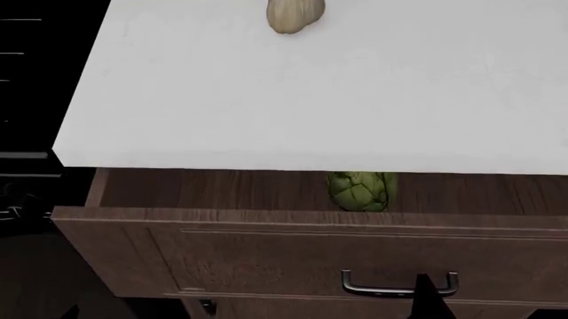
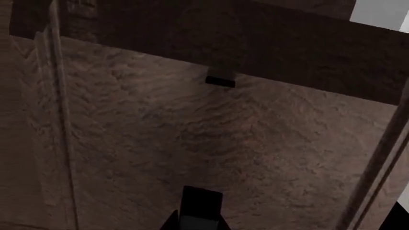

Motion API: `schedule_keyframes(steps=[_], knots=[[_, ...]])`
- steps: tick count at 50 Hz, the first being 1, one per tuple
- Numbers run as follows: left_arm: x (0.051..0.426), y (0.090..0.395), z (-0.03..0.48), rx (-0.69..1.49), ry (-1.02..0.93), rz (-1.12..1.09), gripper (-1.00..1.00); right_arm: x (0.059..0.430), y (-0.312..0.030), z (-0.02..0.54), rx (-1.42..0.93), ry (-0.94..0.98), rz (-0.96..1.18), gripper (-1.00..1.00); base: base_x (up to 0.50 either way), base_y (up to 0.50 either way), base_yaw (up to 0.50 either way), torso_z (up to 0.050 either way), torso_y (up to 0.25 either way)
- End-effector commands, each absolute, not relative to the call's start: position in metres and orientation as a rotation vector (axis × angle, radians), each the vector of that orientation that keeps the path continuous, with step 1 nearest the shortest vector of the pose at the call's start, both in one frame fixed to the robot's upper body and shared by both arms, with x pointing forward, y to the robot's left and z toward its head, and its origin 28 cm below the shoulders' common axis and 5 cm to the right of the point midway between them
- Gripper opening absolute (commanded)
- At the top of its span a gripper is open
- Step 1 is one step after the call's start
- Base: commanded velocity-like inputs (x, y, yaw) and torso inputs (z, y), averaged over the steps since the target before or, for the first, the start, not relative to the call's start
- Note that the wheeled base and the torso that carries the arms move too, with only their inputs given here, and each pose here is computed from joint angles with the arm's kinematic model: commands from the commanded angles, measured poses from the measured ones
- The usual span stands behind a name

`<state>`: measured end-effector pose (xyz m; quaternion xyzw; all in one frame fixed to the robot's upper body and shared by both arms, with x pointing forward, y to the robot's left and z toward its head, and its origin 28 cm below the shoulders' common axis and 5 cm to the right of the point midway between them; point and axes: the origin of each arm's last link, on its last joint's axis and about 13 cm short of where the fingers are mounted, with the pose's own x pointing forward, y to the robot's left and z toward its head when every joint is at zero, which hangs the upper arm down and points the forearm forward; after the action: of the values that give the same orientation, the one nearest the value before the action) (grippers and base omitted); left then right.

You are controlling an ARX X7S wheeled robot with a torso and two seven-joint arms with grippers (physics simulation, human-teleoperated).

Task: Open the right drawer.

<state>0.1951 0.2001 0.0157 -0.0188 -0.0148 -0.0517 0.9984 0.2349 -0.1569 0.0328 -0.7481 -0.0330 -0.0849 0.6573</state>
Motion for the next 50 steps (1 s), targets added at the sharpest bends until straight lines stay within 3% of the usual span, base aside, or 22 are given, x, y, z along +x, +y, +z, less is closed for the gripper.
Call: schedule_keyframes(steps=[1,50], knots=[[0.1947,0.1999,0.0153,-0.038,-0.029,-0.107,1.0,0.2308,-0.1366,0.0397,-1.74,-0.254,-0.213,-1.0,-0.19,0.0,0.0,0.0,0.0],[0.1944,0.2005,0.0156,-0.042,-0.032,-0.105,1.0,0.2312,-0.1367,0.0367,-1.73,-0.255,-0.193,-1.0,-0.19,0.0,0.0,0.001,0.001]])
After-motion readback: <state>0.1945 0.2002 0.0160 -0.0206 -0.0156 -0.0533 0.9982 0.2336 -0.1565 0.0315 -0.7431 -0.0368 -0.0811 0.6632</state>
